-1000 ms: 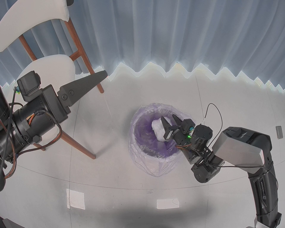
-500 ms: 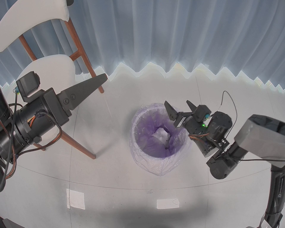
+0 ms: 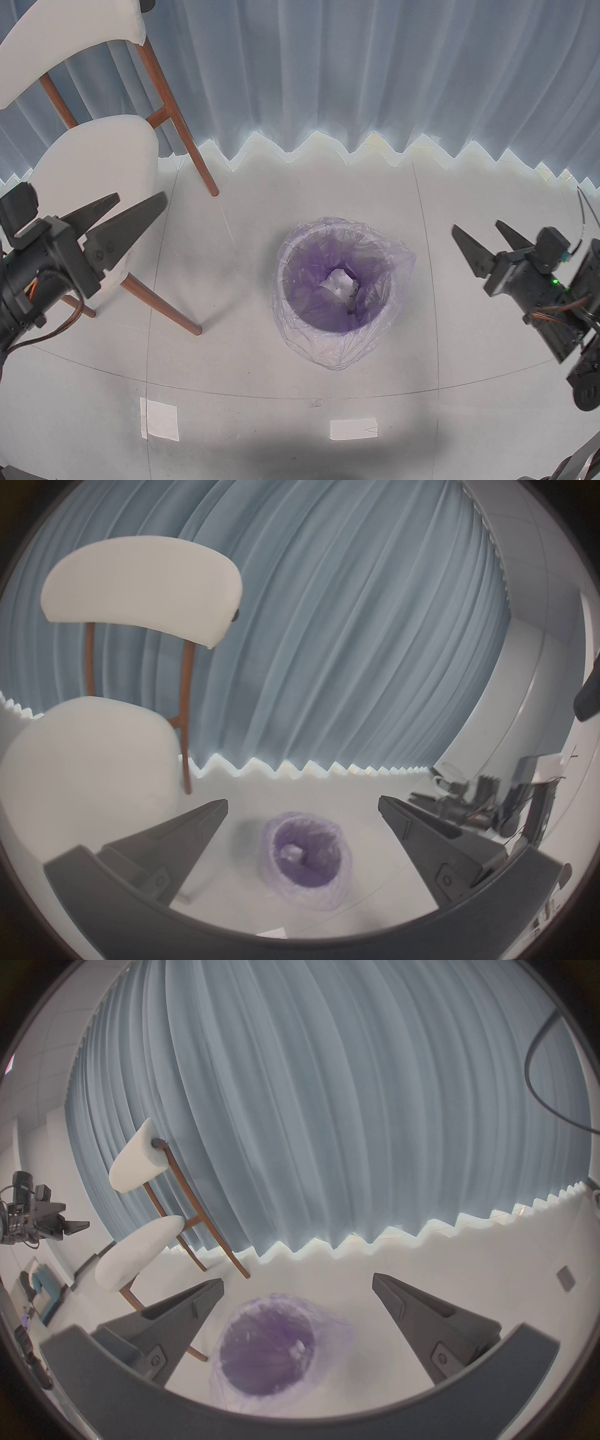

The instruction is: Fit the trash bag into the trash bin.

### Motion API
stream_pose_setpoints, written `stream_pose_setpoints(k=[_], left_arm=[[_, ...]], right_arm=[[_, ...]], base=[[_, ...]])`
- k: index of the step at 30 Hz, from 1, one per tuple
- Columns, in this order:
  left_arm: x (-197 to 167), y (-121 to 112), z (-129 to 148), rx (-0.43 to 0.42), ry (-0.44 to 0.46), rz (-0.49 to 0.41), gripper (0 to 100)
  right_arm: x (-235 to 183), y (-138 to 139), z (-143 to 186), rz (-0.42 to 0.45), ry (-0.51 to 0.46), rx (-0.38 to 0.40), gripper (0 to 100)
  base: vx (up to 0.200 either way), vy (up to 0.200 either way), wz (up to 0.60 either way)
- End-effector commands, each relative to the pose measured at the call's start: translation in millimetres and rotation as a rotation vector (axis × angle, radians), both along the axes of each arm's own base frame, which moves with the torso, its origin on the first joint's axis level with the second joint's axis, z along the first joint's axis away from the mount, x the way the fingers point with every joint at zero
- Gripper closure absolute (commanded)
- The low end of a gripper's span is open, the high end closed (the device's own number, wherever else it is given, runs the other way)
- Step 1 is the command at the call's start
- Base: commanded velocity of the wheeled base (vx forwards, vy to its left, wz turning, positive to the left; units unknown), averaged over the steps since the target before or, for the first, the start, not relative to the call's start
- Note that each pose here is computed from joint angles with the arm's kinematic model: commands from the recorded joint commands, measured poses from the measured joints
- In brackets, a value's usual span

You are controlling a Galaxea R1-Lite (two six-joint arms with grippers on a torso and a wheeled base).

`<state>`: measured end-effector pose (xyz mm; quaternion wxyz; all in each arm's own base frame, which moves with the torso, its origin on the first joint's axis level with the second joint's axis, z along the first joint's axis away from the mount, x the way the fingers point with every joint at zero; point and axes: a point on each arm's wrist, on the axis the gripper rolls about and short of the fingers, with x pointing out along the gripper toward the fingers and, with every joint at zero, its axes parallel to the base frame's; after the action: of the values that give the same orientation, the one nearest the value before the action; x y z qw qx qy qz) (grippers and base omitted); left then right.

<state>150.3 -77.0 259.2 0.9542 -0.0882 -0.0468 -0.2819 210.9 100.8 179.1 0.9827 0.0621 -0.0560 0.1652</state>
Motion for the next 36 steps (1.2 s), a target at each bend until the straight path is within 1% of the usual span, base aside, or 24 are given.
stream_pose_setpoints(k=[1, 3, 4, 5, 6, 8, 9, 11, 12, 13, 14, 15, 19, 22, 24, 28, 29, 30, 31, 32, 33, 34, 35, 36], left_arm=[[-143.1, 76.3, -63.7, 0.227, 0.010, 0.386, 0], [-165.9, 82.0, -88.4, 0.224, 0.005, 0.392, 0], [-175.3, 84.0, -100.6, 0.217, -0.009, 0.399, 0], [-176.7, 84.2, -102.6, 0.216, -0.012, 0.399, 0], [-186.8, 86.0, -120.6, 0.202, -0.036, 0.411, 0], [-180.8, 85.2, -134.9, 0.187, 0.006, 0.431, 0], [-180.8, 85.2, -134.9, 0.187, 0.006, 0.431, 0], [-168.5, 83.7, -158.1, 0.142, 0.024, 0.482, 0], [-165.5, 83.3, -170.4, 0.168, 0.061, 0.491, 0], [-165.3, 83.1, -177.3, 0.188, 0.128, 0.476, 0], [-166.4, 83.5, -177.8, 0.196, 0.160, 0.478, 0], [-167.0, 83.7, -176.3, 0.187, 0.165, 0.480, 0], [-166.1, 83.6, -177.9, 0.179, 0.154, 0.494, 0], [-166.4, 82.3, -177.7, 0.180, 0.158, 0.559, 0], [-166.5, 82.5, -177.4, 0.176, 0.155, 0.563, 0], [-166.0, 83.2, -177.2, 0.143, 0.149, 0.635, 0], [-166.3, 82.7, -177.2, 0.171, 0.143, 0.668, 0], [-166.8, 81.9, -177.2, 0.225, 0.132, 0.715, 0], [-167.1, 81.3, -177.1, 0.256, 0.123, 0.736, 0], [-168.5, 79.8, -177.0, 0.307, 0.091, 0.747, 0], [-170.0, 78.5, -177.8, 0.314, 0.065, 0.695, 0], [-173.2, 76.8, -178.7, 0.304, 0.006, 0.584, 0], [-173.3, 75.5, -178.4, 0.301, -0.007, 0.513, 0], [-173.3, 74.9, -178.4, 0.288, -0.006, 0.492, 0]], right_arm=[[-183.1, -99.0, -49.3, -0.297, 0.076, -0.105, 0], [-202.2, -102.8, -65.2, -0.331, 0.098, -0.109, 0], [-212.0, -103.5, -74.2, -0.319, 0.096, -0.110, 0], [-213.4, -103.6, -75.5, -0.317, 0.094, -0.110, 0], [-226.2, -103.0, -90.9, -0.282, 0.095, -0.115, 0], [-230.0, -100.8, -101.7, -0.307, 0.151, -0.120, 0], [-230.0, -100.8, -101.7, -0.307, 0.151, -0.120, 0], [-233.7, -99.9, -103.3, -0.290, 0.109, -0.113, 0], [-233.2, -99.9, -103.2, -0.290, 0.116, -0.114, 0], [-233.4, -99.9, -103.2, -0.291, 0.112, -0.118, 0], [-233.4, -99.9, -103.2, -0.291, 0.111, -0.121, 0], [-233.4, -99.9, -103.2, -0.294, 0.111, -0.122, 0], [-233.4, -100.5, -103.2, -0.318, 0.113, -0.118, 0], [-233.4, -100.6, -103.2, -0.322, 0.114, -0.112, 0], [-233.3, -100.6, -103.2, -0.322, 0.116, -0.110, 0], [-233.4, -100.7, -103.2, -0.325, 0.119, -0.087, 0], [-233.3, -100.7, -103.2, -0.329, 0.120, -0.089, 0], [-233.3, -100.9, -103.2, -0.335, 0.120, -0.090, 0], [-233.3, -101.0, -103.2, -0.338, 0.120, -0.093, 0], [-233.3, -101.0, -103.2, -0.340, 0.119, -0.097, 0], [-233.4, -101.0, -103.2, -0.340, 0.117, -0.099, 0], [-233.4, -101.0, -103.2, -0.340, 0.117, -0.100, 0], [-233.4, -101.0, -103.2, -0.339, 0.117, -0.102, 0], [-233.4, -101.0, -103.2, -0.339, 0.117, -0.102, 0]], base=[[0.000, 0.000, 0.00], [0.000, 0.000, 0.00], [0.000, 0.000, 0.00], [0.000, 0.000, 0.00], [0.000, 0.000, 0.00], [0.000, 0.000, 0.00], [0.000, 0.000, 0.00], [0.000, 0.000, 0.00], [0.000, 0.000, 0.00], [0.000, 0.000, 0.00], [0.000, 0.000, 0.00], [0.000, 0.000, 0.00], [0.000, 0.000, 0.00], [0.000, 0.000, 0.00], [0.000, 0.000, 0.00], [0.000, 0.000, 0.00], [0.000, 0.000, 0.00], [0.000, 0.000, 0.00], [0.000, 0.000, 0.00], [0.000, 0.000, 0.00], [0.000, 0.000, 0.00], [0.000, 0.000, 0.00], [0.000, 0.000, 0.00], [0.000, 0.000, 0.00]])
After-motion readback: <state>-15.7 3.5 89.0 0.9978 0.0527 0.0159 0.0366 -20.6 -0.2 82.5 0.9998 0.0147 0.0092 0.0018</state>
